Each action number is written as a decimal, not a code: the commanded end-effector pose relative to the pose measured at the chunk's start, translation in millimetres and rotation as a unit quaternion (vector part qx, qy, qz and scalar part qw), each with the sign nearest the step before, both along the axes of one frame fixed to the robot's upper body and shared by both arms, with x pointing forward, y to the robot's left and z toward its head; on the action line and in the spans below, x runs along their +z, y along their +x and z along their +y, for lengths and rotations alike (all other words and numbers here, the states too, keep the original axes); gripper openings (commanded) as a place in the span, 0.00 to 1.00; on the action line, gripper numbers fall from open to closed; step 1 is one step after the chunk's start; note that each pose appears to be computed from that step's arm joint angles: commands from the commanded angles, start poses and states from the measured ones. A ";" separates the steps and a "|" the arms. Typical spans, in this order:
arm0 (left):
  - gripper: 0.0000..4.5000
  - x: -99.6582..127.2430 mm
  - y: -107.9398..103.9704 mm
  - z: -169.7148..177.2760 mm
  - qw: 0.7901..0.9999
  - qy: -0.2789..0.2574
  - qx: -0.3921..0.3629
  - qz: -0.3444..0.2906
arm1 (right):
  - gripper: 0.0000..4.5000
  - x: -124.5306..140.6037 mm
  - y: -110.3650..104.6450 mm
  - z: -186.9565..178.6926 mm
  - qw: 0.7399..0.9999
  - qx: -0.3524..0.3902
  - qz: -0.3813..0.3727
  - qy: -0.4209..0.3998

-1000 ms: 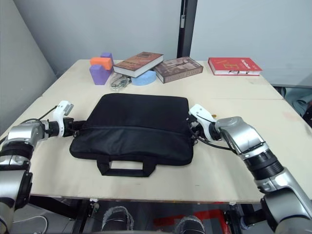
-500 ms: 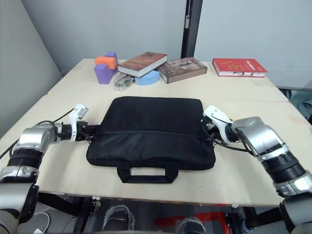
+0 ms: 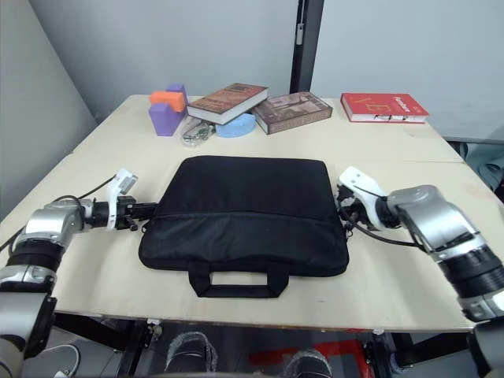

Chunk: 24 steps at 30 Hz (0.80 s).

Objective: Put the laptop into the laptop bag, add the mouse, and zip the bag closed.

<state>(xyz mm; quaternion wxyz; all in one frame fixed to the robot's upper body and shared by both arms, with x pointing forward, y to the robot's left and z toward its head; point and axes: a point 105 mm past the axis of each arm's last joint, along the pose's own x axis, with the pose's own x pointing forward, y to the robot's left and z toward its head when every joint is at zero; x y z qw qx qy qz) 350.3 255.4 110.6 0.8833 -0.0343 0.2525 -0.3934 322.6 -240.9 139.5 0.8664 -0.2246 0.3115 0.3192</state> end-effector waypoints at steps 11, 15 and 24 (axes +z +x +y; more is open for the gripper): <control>0.81 119.7 -72.9 46.7 0.994 0.035 -0.062 -0.088 | 0.65 88.2 -41.1 -48.5 0.992 0.038 -0.107 0.062; 1.00 128.2 -89.7 59.5 0.995 0.037 -0.045 -0.082 | 0.97 100.4 -51.9 -61.1 0.992 0.033 -0.106 0.065; 1.00 141.7 -113.5 81.8 0.993 0.012 0.002 -0.116 | 0.99 117.0 -57.3 -73.6 0.988 0.024 -0.127 0.086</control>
